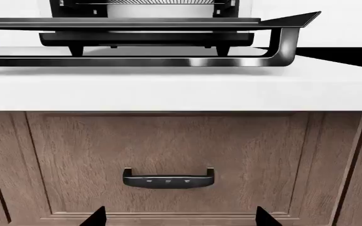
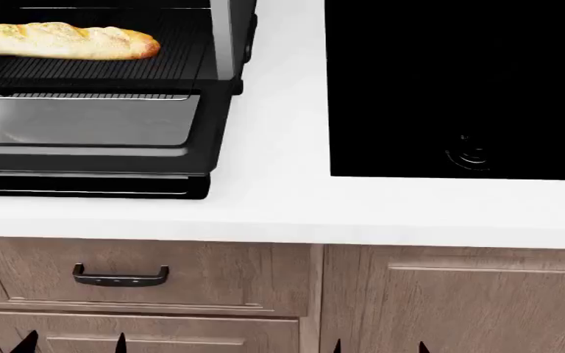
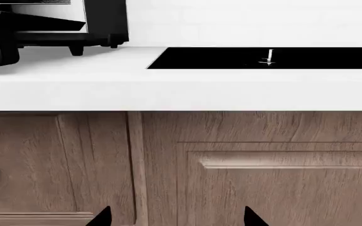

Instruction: Pick the baguette from the rack and place it on the plate on the counter.

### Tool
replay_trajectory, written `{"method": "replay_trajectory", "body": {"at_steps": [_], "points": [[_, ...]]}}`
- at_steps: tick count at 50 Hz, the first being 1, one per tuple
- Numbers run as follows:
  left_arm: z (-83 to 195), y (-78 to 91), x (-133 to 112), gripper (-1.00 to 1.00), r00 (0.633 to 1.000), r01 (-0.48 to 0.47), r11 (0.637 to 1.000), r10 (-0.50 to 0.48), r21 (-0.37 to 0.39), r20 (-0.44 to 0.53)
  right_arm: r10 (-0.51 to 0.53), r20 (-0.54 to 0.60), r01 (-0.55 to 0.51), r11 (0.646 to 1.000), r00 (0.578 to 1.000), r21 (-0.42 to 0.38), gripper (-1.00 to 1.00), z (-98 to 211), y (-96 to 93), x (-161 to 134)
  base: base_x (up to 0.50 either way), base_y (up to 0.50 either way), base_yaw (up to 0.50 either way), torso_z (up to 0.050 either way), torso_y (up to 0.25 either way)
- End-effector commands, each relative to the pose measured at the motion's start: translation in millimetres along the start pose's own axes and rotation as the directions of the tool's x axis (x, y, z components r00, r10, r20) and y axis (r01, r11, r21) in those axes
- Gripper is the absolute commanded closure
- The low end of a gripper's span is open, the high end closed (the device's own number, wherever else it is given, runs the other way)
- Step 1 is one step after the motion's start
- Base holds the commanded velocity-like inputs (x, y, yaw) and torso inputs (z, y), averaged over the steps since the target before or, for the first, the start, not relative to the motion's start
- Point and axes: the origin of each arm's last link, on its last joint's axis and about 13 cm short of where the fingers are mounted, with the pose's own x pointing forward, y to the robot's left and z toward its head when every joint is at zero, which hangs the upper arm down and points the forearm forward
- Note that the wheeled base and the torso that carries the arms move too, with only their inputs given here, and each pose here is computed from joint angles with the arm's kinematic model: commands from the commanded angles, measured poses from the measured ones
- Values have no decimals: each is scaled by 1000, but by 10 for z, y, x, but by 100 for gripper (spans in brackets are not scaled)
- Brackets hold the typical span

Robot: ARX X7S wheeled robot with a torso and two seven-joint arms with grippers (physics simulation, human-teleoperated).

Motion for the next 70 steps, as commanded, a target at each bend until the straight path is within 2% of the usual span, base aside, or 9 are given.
{"method": "replay_trajectory", "body": {"at_steps": [1, 19, 21, 23, 25, 34, 37, 48, 70], "points": [[0, 1, 0, -100, 1000, 0, 1000, 0, 0, 0, 0, 0, 0, 1000, 1000, 0, -100, 0, 3, 0, 0, 0, 0, 0, 0], [6, 6, -2, -100, 1000, -9, 1000, 9, -22, 5, 3, -5, -3, 1000, 1000, -22, -100, -20, 10, -4, 0, 0, 0, 0, 0], [0, 5, -2, -100, 1000, -10, 1000, 10, -17, 1, 5, -7, -5, 1000, 1000, -24, -100, -19, 12, -7, 0, 0, 0, 0, 0], [39, 3, -23, -100, 998, 21, 1000, -22, 18, 52, 9, -10, -10, 999, 1000, -35, -100, -23, 17, -9, 0, 0, 0, 15, 42], [38, 25, -37, -100, 999, 5, 999, -7, 46, 37, 16, -15, -17, 999, 1000, -46, -100, 16, 13, -4, 0, 0, 0, 40, 138], [250, 17, -97, -100, 999, 18, 996, -22, 92, 45, -11, -12, 11, 1000, 1000, -19, -100, 227, -83, 5, 0, 0, 0, 41, 135], [422, 36, -126, -100, 998, 24, 995, -30, 100, 64, -16, -4, 16, 1000, 1000, -16, -100, 345, -113, -7, 0, 0, 0, 41, 133], [1036, 67, -338, -100, 990, 52, 986, -72, 160, 120, -16, 116, 31, 991, 993, -131, -100, 943, -182, -131, 0, 140, 0, 41, 134], [1102, 115, -423, -100, 991, 19, 987, -40, 160, 129, -12, 165, 25, 997, 986, -79, -100, 1118, -151, -180, 0, 500, 0, 41, 133]]}}
